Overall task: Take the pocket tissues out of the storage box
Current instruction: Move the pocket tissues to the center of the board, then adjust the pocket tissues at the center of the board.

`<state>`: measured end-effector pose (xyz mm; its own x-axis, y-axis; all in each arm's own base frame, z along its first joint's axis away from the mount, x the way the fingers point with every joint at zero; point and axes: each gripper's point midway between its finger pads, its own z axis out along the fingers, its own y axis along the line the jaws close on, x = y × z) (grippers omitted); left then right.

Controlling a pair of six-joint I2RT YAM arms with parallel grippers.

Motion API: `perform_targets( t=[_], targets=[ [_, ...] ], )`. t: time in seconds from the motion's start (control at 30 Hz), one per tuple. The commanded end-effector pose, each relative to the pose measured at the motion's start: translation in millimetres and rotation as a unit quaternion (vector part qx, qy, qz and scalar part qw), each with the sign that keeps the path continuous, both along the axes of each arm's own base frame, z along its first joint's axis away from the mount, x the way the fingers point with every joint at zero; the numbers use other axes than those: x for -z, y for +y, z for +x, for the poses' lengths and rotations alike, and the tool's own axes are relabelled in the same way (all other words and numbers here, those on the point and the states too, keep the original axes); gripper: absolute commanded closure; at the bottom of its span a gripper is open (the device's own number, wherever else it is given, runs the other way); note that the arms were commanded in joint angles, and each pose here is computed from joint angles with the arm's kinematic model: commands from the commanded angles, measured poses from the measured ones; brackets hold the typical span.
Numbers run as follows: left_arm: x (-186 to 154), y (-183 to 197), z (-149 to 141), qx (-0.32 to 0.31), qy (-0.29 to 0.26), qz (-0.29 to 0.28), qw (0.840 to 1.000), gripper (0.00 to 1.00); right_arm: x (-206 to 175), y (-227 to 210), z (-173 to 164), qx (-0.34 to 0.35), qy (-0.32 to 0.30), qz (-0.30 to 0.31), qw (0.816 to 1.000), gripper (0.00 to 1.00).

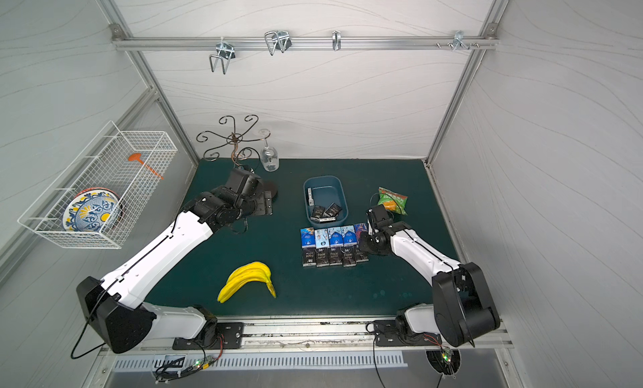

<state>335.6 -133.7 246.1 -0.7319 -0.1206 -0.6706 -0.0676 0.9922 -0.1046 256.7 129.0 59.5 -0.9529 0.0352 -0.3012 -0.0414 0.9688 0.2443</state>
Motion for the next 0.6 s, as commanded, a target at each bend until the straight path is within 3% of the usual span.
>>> perform_targets(
  t=[0.0, 0.27, 0.57],
  targets=[
    [-16.8, -0.1, 2.8, -0.005, -0.03, -0.021, 0.999, 0.13, -1.0, 2.8, -20.9, -0.023, 0.008, -0.005, 1.0, 0.51],
    [-18.4, -0.8, 2.9, -0.003, -0.031, -0.022, 0.999, 0.13, -12.8, 19.9, -58.0, -0.063, 0.018, 0.01, 0.998, 0.53],
    [-19.5, -2.0, 2.8, 0.0, -0.031, -0.023, 0.999, 0.13, 7.7, 42.7, -81.2, -0.083, 0.049, 0.032, 0.995, 0.53]
  ],
)
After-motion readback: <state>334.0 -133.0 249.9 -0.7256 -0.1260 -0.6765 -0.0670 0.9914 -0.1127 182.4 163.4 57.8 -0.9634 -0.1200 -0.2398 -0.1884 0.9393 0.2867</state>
